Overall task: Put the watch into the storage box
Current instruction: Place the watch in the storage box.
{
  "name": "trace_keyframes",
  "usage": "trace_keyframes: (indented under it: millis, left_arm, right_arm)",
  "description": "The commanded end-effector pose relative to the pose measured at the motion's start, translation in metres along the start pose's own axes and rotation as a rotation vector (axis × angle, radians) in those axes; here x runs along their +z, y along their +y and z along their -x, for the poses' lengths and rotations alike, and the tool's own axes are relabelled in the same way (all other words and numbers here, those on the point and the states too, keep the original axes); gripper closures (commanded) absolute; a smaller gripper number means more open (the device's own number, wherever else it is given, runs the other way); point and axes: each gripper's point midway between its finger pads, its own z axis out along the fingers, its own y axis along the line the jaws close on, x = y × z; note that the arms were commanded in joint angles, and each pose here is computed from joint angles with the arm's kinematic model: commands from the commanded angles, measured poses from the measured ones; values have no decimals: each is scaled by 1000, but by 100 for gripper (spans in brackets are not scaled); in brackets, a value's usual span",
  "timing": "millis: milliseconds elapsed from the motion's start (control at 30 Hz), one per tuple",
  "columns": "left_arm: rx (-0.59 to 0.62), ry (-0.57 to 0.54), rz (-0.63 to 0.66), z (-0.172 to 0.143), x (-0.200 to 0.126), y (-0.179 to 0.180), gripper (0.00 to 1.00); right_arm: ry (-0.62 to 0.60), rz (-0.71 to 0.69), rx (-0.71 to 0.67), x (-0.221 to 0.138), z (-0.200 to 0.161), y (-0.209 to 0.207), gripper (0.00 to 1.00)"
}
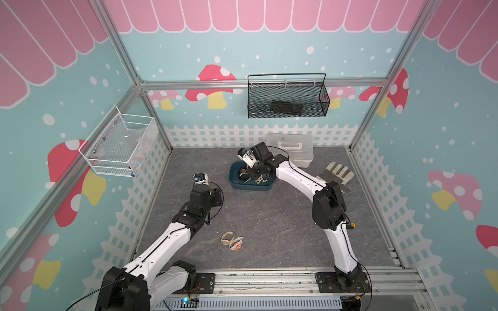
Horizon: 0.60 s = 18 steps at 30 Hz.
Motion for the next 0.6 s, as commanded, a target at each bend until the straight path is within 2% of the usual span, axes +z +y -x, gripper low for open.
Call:
trace_keyframes:
  millis: [0, 567]
  left_arm:
    - [15, 8, 13, -5, -2, 5, 52]
    - [18, 16, 9, -4, 1, 3, 52]
  right_arm:
    - [86, -8, -8, 13, -11, 0, 100]
    - [180, 5, -38, 63, -36, 4, 98]
